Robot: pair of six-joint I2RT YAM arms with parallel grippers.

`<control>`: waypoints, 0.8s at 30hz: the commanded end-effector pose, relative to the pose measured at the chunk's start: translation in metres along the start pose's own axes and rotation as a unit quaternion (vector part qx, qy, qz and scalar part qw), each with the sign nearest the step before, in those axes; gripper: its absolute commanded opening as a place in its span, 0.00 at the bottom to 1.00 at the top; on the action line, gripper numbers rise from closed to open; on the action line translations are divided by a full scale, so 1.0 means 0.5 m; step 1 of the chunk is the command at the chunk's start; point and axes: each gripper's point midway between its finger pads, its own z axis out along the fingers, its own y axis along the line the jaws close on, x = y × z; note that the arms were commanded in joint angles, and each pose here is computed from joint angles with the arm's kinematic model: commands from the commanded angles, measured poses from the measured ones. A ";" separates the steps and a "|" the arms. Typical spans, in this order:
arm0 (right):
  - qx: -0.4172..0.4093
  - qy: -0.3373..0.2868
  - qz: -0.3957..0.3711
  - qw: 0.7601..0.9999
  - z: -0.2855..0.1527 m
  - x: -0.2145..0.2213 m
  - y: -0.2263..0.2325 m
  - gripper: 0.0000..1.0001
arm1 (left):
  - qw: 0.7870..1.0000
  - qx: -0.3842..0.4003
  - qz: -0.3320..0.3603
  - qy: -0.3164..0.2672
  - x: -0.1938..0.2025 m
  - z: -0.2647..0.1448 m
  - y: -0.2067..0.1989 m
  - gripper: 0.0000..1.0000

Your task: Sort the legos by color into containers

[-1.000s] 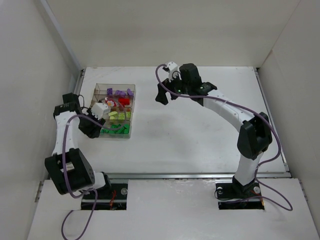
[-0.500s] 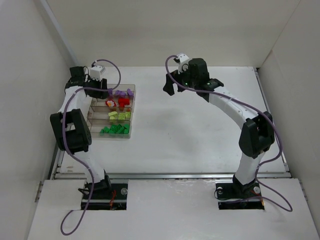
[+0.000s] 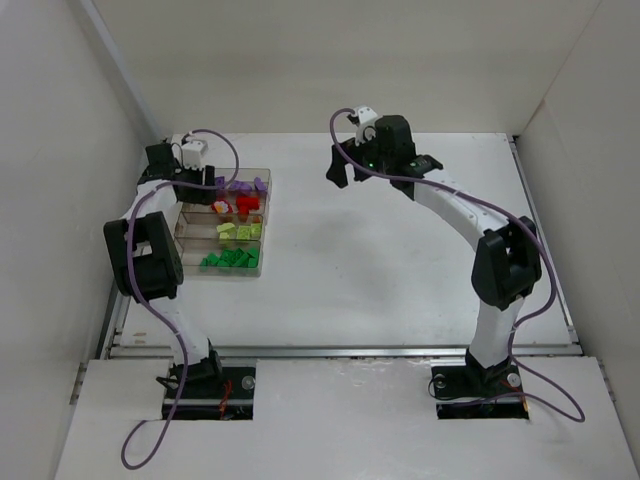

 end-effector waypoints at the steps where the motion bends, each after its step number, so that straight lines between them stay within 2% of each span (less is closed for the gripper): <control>1: 0.001 -0.050 -0.006 0.999 -0.010 -0.078 0.002 1.00 | 0.999 -0.020 0.010 -0.035 -0.036 -0.028 0.008 0.59; 4: 0.001 -0.055 -0.007 0.998 -0.012 -0.086 0.003 1.00 | 0.999 -0.026 0.001 -0.038 -0.041 -0.034 0.009 0.67; 6: 0.005 -0.060 -0.008 0.998 -0.020 -0.096 0.003 1.00 | 0.998 -0.028 -0.001 -0.047 -0.056 -0.043 0.009 0.96; 7: 0.010 -0.061 -0.008 0.998 -0.025 -0.095 0.001 1.00 | 0.998 -0.035 0.001 -0.052 -0.065 -0.054 0.011 1.00; 11: 0.023 -0.076 -0.004 0.997 -0.059 -0.118 -0.005 1.00 | 0.995 -0.064 -0.006 -0.078 -0.106 -0.092 0.022 1.00; 13: 0.055 -0.083 0.017 0.995 -0.080 -0.122 -0.041 1.00 | 0.991 -0.084 -0.009 -0.108 -0.153 -0.135 0.028 1.00; 15: 0.088 -0.109 0.044 0.989 -0.121 -0.150 -0.066 1.00 | 0.983 -0.136 -0.027 -0.123 -0.180 -0.172 0.057 1.00; 16: 0.155 -0.115 0.065 0.979 -0.145 -0.141 -0.131 1.00 | 0.977 -0.165 -0.033 -0.134 -0.200 -0.203 0.071 1.00; 17: 0.190 -0.137 0.094 0.968 -0.187 -0.158 -0.158 1.00 | 0.971 -0.196 -0.037 -0.133 -0.200 -0.219 0.089 1.00; 18: 0.231 -0.151 0.119 0.954 -0.218 -0.158 -0.195 1.00 | 0.953 -0.263 -0.060 -0.134 -0.195 -0.253 0.134 1.00; 19: 0.317 -0.173 0.152 0.920 -0.279 -0.151 -0.278 1.00 | 0.941 -0.299 -0.072 -0.144 -0.195 -0.291 0.154 1.00; 20: 0.355 -0.172 0.180 0.901 -0.310 -0.113 -0.316 1.00 | 0.927 -0.336 -0.095 -0.139 -0.164 -0.320 0.193 1.00; 21: 0.376 -0.209 0.211 0.878 -0.378 -0.129 -0.330 1.00 | 0.905 -0.384 -0.119 -0.135 -0.140 -0.358 0.227 1.00; 22: 0.426 -0.229 0.232 0.844 -0.448 -0.112 -0.386 1.00 | 0.890 -0.409 -0.142 -0.144 -0.129 -0.387 0.250 1.00; 23: 0.454 -0.225 0.246 0.826 -0.481 -0.069 -0.408 1.00 | 0.868 -0.437 -0.184 -0.150 -0.089 -0.431 0.284 1.00; 24: 0.470 -0.263 0.263 0.801 -0.549 -0.081 -0.404 1.00 | 0.859 -0.446 -0.201 -0.150 -0.068 -0.447 0.297 1.00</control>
